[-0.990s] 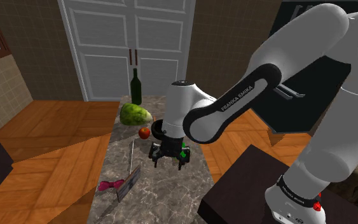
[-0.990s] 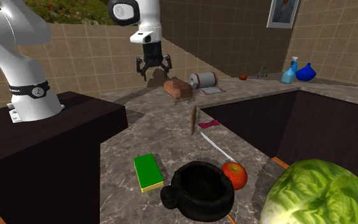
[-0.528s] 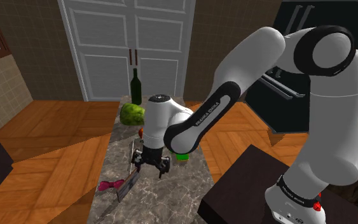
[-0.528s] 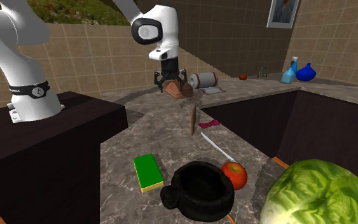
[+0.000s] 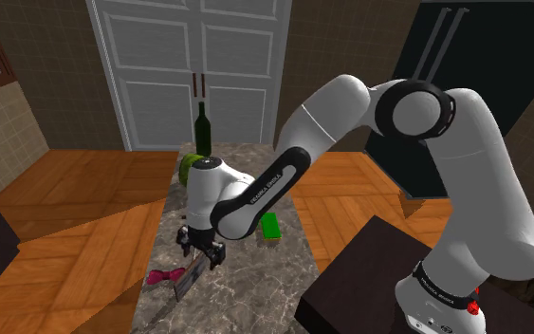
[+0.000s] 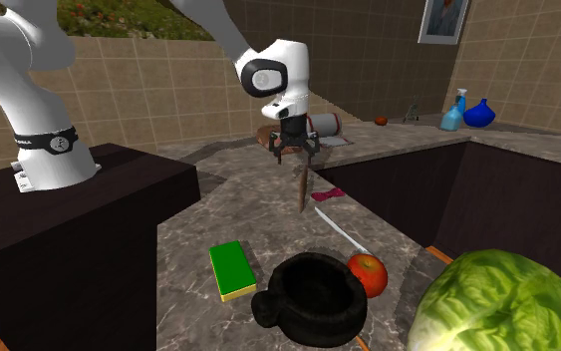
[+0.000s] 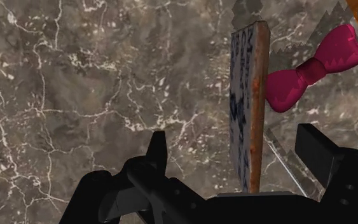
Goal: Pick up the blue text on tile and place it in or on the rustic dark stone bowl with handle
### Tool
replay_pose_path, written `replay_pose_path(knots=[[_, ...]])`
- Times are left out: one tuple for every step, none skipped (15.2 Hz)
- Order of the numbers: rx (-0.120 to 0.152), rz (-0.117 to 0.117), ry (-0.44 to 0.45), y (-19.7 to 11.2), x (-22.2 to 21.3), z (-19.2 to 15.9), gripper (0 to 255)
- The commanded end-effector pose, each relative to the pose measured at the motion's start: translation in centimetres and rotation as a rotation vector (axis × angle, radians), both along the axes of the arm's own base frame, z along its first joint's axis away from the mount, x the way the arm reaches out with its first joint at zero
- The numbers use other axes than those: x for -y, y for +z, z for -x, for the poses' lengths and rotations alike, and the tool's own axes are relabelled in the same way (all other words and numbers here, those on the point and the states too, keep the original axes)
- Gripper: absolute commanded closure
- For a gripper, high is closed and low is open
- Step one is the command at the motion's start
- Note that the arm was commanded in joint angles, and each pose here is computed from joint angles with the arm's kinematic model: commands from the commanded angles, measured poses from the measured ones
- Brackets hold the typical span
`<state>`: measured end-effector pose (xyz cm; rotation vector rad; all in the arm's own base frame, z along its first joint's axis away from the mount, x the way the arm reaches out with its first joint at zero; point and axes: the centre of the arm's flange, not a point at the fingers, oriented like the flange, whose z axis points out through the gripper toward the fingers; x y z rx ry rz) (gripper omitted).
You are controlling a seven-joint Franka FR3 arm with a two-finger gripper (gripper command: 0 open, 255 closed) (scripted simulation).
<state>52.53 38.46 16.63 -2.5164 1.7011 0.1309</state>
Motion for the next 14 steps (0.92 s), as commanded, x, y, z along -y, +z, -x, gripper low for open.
replay_pose_path(knots=[[-0.001, 0.007, -0.055, -2.0, -1.1, -1.9, 0], [-0.002, 0.009, -0.077, -2.7, -1.3, -2.7, 0], [-0.002, 0.009, -0.077, -3.2, -1.4, -2.7, 0], [-0.002, 0.009, -0.077, -3.7, -1.4, -2.7, 0], [-0.002, 0.009, -0.077, -4.3, -1.5, -2.7, 0], [-0.002, 0.009, -0.077, -4.8, -1.6, -2.7, 0], [-0.002, 0.009, -0.077, -5.3, -1.6, -2.7, 0], [-0.002, 0.009, -0.077, -5.8, -1.7, -2.7, 0], [-0.002, 0.009, -0.077, -6.4, -1.8, -2.6, 0], [-0.002, 0.009, -0.077, -6.7, -1.8, -2.6, 0], [-0.002, 0.009, -0.077, -6.7, -1.8, -2.6, 0], [-0.002, 0.009, -0.077, -6.7, -1.8, -2.6, 0], [-0.002, 0.009, -0.077, -6.7, -1.8, -2.6, 0], [-0.002, 0.009, -0.077, -6.7, -1.8, -2.6, 0]])
